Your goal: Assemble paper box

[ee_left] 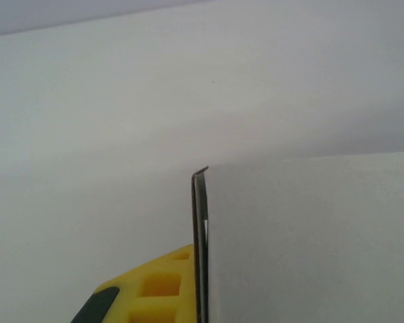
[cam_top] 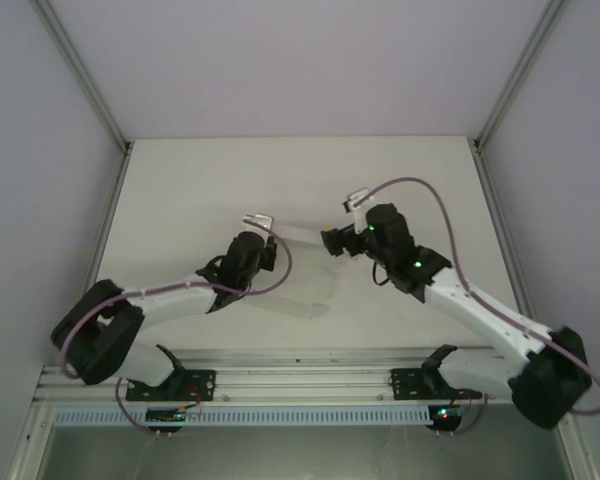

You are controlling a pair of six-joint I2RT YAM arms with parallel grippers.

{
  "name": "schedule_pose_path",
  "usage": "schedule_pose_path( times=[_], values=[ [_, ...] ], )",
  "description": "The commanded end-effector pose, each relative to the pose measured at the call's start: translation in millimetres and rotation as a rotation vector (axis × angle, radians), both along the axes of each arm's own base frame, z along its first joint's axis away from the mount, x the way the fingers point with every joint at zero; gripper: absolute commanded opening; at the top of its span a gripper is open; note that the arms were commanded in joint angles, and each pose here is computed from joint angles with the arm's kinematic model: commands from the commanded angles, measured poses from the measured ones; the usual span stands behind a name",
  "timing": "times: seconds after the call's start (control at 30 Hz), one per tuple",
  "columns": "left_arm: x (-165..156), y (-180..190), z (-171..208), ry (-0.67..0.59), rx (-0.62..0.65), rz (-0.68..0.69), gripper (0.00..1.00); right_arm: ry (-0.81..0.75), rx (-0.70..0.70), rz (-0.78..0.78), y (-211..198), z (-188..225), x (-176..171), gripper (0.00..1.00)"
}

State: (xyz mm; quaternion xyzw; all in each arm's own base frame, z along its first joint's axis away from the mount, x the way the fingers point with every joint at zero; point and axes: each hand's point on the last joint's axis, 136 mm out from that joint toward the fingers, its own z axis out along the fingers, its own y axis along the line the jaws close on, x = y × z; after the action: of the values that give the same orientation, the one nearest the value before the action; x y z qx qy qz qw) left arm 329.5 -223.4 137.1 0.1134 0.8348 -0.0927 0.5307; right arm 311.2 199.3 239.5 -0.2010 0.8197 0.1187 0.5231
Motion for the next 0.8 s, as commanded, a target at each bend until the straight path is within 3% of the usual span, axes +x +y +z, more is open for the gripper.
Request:
schedule_pose_path(
  times=[0.0,0.2,0.47,0.6,0.77],
  values=[
    [-6,21,4,0.030,-0.027,0.092,0.00,0.052,0.007,-0.010,-15,-5,-17,0.99],
    [-18,18,17,0.037,-0.097,0.050,0.00,0.056,0.131,0.086,5,-5,-23,0.99],
    [-29,3,22,0.067,-0.193,-0.038,0.00,0.061,0.136,0.107,29,-18,-2,0.99],
    [-31,-7,23,0.094,-0.247,-0.071,0.00,-0.003,0.235,0.202,61,-5,1,0.99],
    [-32,-12,27,0.109,-0.312,-0.067,0.00,-0.102,0.355,0.195,73,11,4,1.00]
  ],
)
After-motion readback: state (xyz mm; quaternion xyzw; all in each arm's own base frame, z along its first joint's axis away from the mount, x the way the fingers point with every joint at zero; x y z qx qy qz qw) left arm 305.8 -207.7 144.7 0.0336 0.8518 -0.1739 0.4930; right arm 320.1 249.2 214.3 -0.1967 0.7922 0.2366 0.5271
